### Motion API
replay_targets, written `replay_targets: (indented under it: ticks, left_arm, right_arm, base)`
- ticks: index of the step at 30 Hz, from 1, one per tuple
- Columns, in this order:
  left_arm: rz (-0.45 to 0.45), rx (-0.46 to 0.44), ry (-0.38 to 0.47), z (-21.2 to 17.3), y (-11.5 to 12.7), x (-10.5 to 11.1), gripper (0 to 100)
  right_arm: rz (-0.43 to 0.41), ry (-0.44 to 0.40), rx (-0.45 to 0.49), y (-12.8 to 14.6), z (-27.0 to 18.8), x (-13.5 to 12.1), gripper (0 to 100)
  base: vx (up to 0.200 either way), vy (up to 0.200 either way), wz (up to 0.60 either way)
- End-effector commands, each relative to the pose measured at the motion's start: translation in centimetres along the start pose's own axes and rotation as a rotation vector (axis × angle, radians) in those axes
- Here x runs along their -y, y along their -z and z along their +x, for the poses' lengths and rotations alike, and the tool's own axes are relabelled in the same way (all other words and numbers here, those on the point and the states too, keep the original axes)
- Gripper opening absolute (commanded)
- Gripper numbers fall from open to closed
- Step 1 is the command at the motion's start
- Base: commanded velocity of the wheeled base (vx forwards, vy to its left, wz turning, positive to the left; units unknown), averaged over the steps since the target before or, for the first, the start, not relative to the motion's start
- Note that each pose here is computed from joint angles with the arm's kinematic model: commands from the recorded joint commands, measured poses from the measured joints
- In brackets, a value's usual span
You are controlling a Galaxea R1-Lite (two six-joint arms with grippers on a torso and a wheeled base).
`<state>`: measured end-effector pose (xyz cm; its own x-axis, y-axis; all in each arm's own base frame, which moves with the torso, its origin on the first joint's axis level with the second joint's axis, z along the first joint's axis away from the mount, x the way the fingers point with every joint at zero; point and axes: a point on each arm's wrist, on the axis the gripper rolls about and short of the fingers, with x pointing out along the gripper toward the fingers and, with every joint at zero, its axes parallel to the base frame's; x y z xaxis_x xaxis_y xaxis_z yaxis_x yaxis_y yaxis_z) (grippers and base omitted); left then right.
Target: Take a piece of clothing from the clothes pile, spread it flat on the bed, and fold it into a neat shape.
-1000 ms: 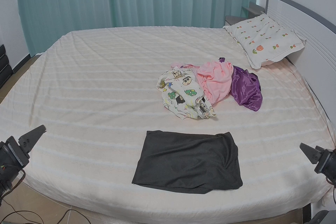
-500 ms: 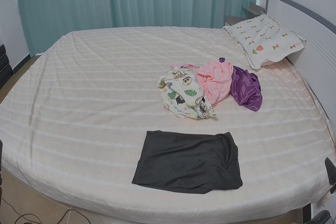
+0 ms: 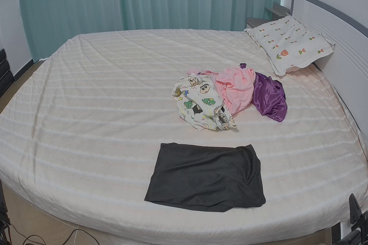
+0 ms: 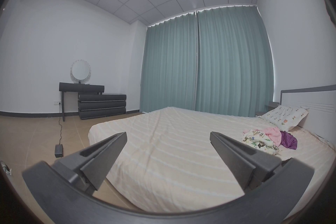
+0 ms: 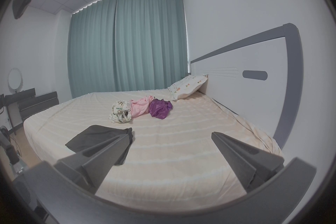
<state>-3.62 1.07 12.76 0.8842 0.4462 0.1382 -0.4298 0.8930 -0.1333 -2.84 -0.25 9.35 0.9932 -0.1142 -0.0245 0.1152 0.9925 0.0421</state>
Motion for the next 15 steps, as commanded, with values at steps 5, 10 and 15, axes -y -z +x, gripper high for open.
replay_targets:
  ticks: [5,10,15]
  left_arm:
    - [0.022,0.089,0.004,0.4,2.6,0.1,100]
    - [0.019,0.095,0.041,0.4,2.6,0.2,100]
    - [0.035,0.056,0.075,0.4,3.0,0.3,100]
  right_arm:
    - [-0.018,-0.054,0.063,1.4,0.6,-0.1,100]
    - [-0.037,-0.066,0.018,1.8,0.6,-0.1,100]
    - [-0.049,-0.086,0.02,1.8,0.6,-0.2,100]
  base:
    - [0.0,0.0,0.0]
    - [0.0,0.0,0.0]
    - [0.0,0.0,0.0]
